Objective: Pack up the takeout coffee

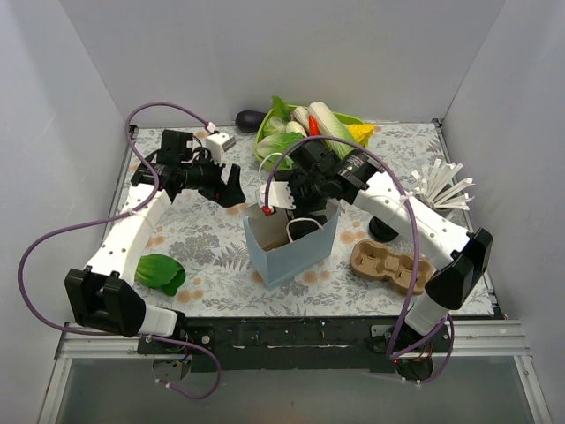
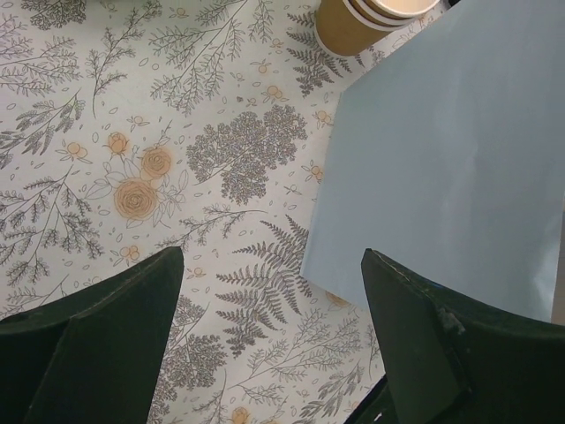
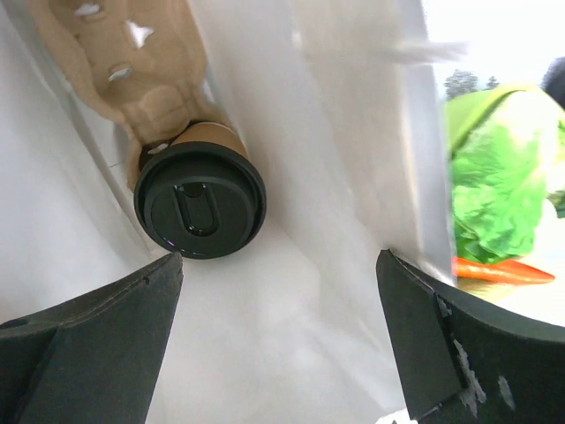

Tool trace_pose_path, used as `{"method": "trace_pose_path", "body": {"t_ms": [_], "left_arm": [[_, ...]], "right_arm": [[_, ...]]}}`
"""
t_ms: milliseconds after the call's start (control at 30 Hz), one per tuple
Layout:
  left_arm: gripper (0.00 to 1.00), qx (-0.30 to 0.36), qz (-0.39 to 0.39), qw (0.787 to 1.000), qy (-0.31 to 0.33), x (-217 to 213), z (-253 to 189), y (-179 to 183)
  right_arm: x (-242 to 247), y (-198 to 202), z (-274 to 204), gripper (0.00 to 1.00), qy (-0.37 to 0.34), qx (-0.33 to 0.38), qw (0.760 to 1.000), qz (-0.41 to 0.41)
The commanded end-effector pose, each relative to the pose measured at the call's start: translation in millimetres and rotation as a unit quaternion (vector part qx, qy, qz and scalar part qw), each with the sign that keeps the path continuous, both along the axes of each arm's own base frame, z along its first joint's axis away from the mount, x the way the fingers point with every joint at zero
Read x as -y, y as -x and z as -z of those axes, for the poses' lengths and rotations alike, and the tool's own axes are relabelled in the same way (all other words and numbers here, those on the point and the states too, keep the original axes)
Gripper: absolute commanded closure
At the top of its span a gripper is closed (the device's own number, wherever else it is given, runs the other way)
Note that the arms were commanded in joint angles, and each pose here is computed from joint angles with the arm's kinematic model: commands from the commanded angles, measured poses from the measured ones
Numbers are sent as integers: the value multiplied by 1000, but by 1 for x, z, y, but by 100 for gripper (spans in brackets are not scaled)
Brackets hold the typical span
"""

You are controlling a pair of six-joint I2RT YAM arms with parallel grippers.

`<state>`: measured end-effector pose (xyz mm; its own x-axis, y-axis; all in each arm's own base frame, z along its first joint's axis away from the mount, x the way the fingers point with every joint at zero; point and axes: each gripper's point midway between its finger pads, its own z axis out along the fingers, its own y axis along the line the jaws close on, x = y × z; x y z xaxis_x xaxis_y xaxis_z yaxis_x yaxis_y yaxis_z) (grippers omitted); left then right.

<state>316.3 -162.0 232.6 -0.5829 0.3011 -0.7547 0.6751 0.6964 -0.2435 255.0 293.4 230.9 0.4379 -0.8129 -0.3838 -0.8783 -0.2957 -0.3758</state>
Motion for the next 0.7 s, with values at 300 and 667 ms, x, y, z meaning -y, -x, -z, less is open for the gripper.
{"method": "trace_pose_path", "body": {"t_ms": [300, 667], "left_arm": [[17, 32, -5, 998, 62, 0, -26, -24], [17, 17, -21, 993, 118, -10, -37, -45]], "right_arm": [[2, -17, -100, 2, -114, 113, 985, 56], [15, -22, -116, 2, -126, 132, 979, 90]]}}
